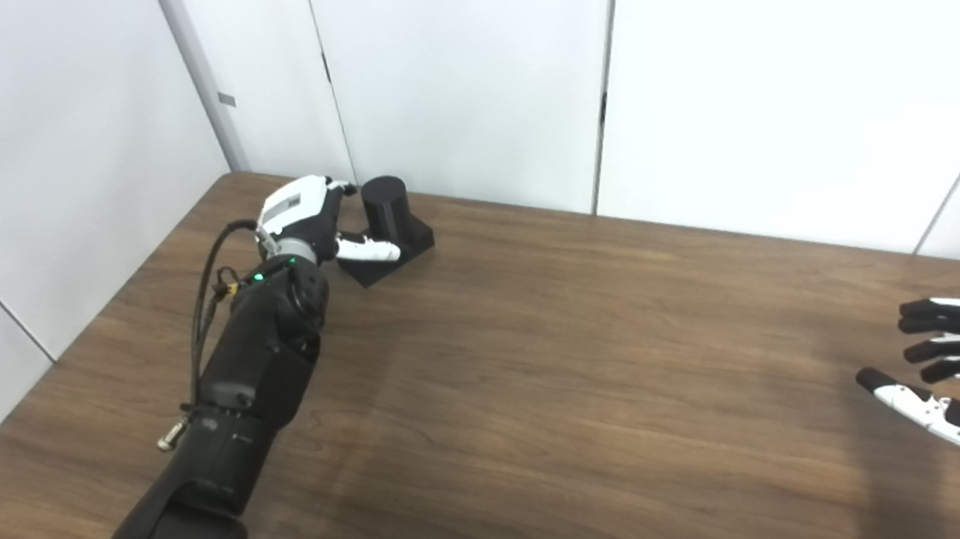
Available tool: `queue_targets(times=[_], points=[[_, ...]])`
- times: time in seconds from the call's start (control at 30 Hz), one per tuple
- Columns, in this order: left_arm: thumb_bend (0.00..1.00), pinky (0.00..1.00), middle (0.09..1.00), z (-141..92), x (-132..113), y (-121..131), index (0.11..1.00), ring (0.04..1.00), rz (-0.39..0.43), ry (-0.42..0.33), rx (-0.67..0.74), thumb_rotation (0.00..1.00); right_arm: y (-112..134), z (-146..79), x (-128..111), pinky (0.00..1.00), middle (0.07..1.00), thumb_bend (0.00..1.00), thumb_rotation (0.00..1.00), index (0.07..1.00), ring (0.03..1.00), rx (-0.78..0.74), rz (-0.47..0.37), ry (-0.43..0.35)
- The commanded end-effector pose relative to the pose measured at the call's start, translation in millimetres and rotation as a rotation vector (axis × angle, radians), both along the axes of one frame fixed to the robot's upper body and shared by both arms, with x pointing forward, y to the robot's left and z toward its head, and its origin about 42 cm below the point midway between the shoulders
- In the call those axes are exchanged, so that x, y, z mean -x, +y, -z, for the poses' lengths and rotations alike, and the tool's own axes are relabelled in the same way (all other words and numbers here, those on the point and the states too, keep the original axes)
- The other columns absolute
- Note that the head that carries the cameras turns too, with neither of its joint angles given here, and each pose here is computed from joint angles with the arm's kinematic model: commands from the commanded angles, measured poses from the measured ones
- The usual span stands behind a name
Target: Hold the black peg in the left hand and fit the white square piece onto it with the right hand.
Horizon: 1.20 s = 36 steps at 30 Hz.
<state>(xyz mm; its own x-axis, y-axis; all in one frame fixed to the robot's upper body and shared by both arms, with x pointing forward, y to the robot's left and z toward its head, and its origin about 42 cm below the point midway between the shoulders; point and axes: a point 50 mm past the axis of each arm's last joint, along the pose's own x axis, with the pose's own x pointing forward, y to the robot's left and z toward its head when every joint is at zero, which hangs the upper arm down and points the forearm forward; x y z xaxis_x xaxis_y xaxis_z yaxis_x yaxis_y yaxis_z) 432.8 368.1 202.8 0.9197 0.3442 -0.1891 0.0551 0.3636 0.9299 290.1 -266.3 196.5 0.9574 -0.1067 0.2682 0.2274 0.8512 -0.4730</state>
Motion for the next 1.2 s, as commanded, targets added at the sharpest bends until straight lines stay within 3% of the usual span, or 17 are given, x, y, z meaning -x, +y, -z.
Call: queue_targets(times=[0.0, 0.63, 1.17], points=[[1.00, 0.90, 1.000, -27, -14, 1, 0.893, 1.000, -0.008, -0.066, -0.040, 0.46, 1, -21, -3, 0.44, 0.616, 0.57, 0.00, 0.608, 0.533, 0.017, -0.006, -0.085], [1.00, 0.91, 1.000, -7, -19, 0, 0.903, 1.000, -0.008, -0.015, -0.095, 0.46, 1, -20, -1, 0.44, 0.617, 0.57, 0.00, 0.610, 0.532, 0.013, -0.011, -0.087], [0.92, 0.85, 0.997, 1, -27, 7, 0.810, 1.000, -0.017, 0.011, -0.107, 0.42, 0, -20, 2, 0.43, 0.606, 0.56, 0.00, 0.609, 0.523, 0.016, -0.004, -0.076]])
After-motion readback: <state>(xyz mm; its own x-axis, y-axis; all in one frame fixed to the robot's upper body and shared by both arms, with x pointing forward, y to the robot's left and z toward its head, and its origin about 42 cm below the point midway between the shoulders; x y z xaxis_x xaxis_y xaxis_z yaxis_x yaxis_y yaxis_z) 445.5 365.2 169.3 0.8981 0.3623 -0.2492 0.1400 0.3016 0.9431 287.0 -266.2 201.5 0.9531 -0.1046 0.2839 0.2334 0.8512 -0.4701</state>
